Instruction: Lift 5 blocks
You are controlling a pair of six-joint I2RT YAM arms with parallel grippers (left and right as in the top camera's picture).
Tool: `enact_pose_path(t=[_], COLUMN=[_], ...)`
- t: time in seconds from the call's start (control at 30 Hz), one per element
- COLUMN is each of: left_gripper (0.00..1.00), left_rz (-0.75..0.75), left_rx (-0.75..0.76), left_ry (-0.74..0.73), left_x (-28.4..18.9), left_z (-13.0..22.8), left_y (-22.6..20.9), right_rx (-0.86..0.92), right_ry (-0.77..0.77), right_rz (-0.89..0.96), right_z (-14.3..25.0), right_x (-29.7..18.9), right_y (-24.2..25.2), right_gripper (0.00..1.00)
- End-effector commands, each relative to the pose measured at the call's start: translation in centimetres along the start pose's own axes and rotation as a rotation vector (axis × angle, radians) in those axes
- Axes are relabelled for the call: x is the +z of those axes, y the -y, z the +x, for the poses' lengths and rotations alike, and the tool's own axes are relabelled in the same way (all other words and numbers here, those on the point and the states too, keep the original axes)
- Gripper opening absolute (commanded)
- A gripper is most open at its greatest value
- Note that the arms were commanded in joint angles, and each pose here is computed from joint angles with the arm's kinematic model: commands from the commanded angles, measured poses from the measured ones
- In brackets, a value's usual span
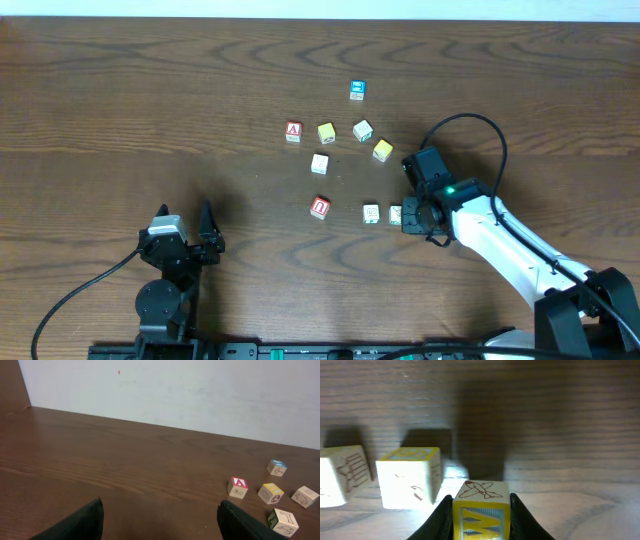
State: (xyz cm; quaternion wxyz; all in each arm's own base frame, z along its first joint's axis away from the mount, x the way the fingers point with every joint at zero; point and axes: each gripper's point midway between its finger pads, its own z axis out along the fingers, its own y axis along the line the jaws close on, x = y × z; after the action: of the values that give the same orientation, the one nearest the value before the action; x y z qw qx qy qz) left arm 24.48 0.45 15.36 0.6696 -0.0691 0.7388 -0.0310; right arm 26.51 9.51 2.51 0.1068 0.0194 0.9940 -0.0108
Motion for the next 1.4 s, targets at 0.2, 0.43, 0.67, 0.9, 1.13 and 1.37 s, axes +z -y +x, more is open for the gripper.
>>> enact_pose_path(t=[0.2,0.43,0.67,0.9,1.13,1.37], left_gripper=[0.73,0.73,0.73,0.73,0.73,0.73], left_rz=[-0.037,-0.037,-0.037,-0.037,-0.037,-0.037], left_rx=[-0.003,-0.003,-0.003,-0.003,-0.003,-0.003], left_ry=[-0.054,-0.054,-0.054,-0.054,-0.054,-0.054], left_x=[0.1,0.1,0.1,0.1,0.1,0.1], left_z=[1.7,1.7,1.7,1.7,1.7,1.7], left_y=[-0.8,-0.8,-0.8,-0.8,-0.8,-0.8], right_rx=[-0.037,-0.040,-0.067,-0.087,-0.093,-0.094], right_ry=[0.028,0.059,0.070,0.064,0.064,0.060], right_rz=[-0.049,-0.067,-0.088,-0.138,-0.142,-0.163], right_z=[-0.1,-0.8,-1.1,-1.0,-1.0,-1.0], right_x=[0.0,-0.1,-0.1,-0.2,-0.2,-0.3], right_y=[-1.9,-2.5,-2.9,-3.8,-3.9,-4.3], right_gripper=[0.09,0.11,0.11,0.09,0.09,0.09])
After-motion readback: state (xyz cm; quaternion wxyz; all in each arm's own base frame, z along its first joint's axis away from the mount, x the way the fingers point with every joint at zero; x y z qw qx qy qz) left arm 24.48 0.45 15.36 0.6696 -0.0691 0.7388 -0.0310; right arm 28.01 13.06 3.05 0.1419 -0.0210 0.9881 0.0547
